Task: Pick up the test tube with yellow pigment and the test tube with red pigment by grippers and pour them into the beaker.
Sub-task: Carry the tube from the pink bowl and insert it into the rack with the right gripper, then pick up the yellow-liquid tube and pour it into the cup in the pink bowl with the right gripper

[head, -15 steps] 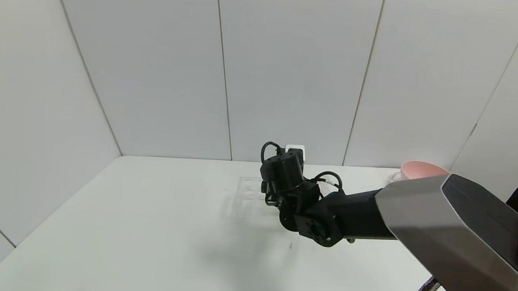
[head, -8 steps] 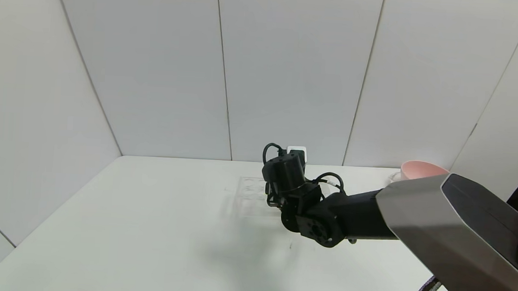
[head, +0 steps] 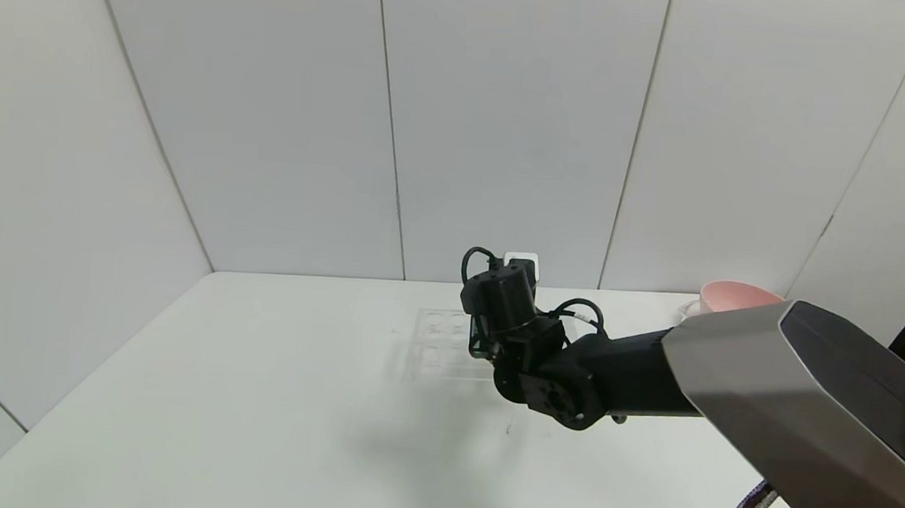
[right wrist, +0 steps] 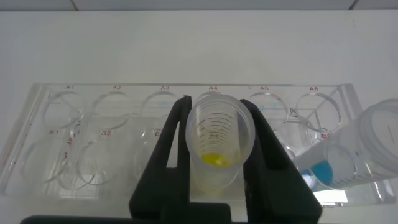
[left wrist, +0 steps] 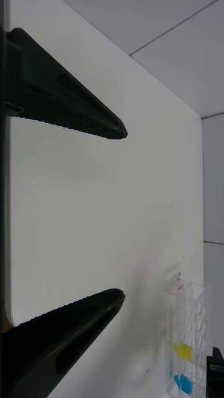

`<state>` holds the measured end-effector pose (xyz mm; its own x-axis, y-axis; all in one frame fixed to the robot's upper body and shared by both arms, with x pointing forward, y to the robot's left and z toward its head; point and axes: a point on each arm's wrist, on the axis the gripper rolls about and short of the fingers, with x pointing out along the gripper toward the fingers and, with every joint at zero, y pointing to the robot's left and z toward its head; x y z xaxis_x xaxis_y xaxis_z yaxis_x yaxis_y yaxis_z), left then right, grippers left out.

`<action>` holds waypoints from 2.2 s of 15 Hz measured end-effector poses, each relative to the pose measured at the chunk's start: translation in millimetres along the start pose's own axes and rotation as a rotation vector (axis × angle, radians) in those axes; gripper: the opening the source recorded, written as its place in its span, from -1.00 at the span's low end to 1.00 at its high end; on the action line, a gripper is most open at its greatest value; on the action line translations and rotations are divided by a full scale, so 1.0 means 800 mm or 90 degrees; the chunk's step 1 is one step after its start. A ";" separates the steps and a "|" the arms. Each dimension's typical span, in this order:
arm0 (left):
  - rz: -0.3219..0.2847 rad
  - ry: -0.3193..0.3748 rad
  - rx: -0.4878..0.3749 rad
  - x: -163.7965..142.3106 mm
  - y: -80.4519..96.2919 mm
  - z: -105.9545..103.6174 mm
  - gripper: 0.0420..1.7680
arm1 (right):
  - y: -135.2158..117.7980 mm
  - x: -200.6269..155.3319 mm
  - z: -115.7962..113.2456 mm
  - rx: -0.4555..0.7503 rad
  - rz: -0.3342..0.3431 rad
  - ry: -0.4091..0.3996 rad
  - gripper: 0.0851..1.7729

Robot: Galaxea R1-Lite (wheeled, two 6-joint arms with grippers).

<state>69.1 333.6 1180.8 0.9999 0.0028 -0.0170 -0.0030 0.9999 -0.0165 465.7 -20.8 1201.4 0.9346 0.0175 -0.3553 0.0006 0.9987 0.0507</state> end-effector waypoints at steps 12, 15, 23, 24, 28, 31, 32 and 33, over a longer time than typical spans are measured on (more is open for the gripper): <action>0.000 0.000 0.000 0.000 0.000 0.000 0.94 | -0.002 -0.004 0.005 0.002 0.001 -0.003 -0.46; 0.000 0.000 0.000 0.000 0.000 0.000 0.94 | -0.004 -0.013 0.020 0.003 0.005 -0.015 -0.46; 0.000 0.000 0.000 0.000 0.000 0.000 0.94 | -0.008 -0.057 0.063 0.000 0.028 -0.051 -0.46; 0.000 0.000 0.000 0.000 0.000 0.000 0.94 | -0.010 -0.063 0.066 0.000 0.030 -0.053 -0.46; 0.000 0.000 0.000 0.000 0.000 0.000 0.94 | -0.018 -0.088 0.066 -0.011 0.039 -0.044 -0.46; 0.000 0.000 0.000 0.000 0.000 0.000 0.94 | -0.032 -0.107 0.062 -0.022 0.052 -0.028 -0.46; 0.000 0.000 0.000 0.000 0.000 0.000 0.94 | -0.039 -0.115 0.059 -0.028 0.069 -0.016 -0.46; 0.000 0.000 0.000 0.000 0.000 0.000 0.94 | -0.046 -0.123 0.057 -0.034 0.091 -0.002 -0.46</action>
<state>69.1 333.6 1180.7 0.9999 0.0028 -0.0166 -0.0030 0.9999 -0.0165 389.7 -61.5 1277.2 0.9250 0.1598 -0.3446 -0.1516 0.9871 0.0510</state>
